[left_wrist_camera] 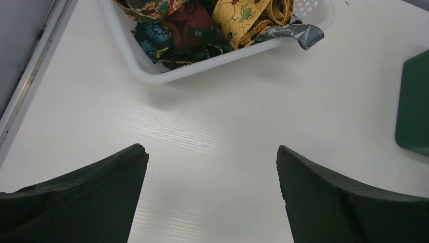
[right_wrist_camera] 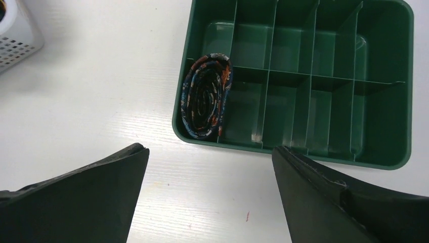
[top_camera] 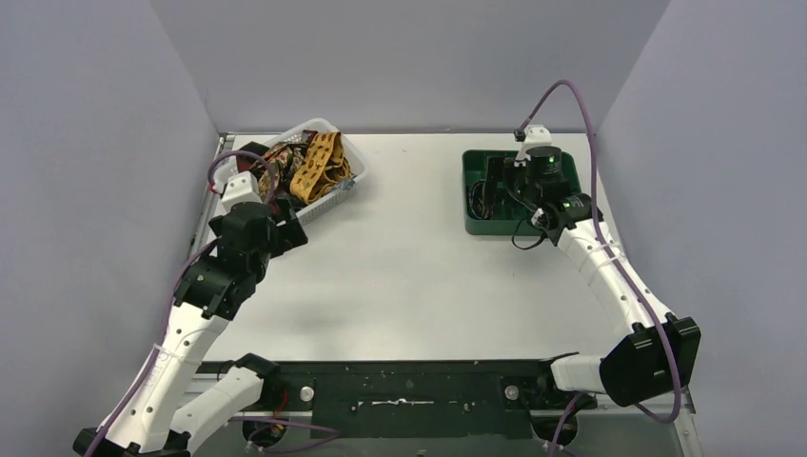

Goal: Roll the ties
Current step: Pick up the tie from the bin.

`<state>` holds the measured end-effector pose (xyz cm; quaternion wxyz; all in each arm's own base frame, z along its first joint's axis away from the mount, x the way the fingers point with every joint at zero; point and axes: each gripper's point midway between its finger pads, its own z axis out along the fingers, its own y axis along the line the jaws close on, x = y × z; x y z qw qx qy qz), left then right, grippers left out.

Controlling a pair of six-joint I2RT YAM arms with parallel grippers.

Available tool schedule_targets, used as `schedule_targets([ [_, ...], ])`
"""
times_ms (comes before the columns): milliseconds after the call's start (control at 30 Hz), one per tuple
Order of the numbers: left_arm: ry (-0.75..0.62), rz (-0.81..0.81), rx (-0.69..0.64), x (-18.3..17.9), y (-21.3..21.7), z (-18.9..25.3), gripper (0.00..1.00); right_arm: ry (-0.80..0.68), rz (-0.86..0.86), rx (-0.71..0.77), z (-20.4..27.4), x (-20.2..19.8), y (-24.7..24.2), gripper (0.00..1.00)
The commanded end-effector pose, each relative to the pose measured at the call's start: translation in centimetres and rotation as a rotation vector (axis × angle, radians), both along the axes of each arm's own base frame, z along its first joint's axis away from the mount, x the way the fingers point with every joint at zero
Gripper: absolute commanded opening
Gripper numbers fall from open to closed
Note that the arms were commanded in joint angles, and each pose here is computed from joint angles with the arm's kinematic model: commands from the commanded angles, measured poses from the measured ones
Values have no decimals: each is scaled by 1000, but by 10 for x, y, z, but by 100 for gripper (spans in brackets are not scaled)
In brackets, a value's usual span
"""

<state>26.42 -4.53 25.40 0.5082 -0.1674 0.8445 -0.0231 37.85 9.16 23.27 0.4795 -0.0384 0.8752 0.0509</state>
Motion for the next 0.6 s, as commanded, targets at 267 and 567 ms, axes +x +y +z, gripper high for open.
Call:
schedule_targets([
  [267,-52,-39,-28,6,-8,16,97,-1,139,137,15,7,43,100],
  [567,-26,-106,-62,54,-8,25,97,65,214,161,-4,-3,65,100],
])
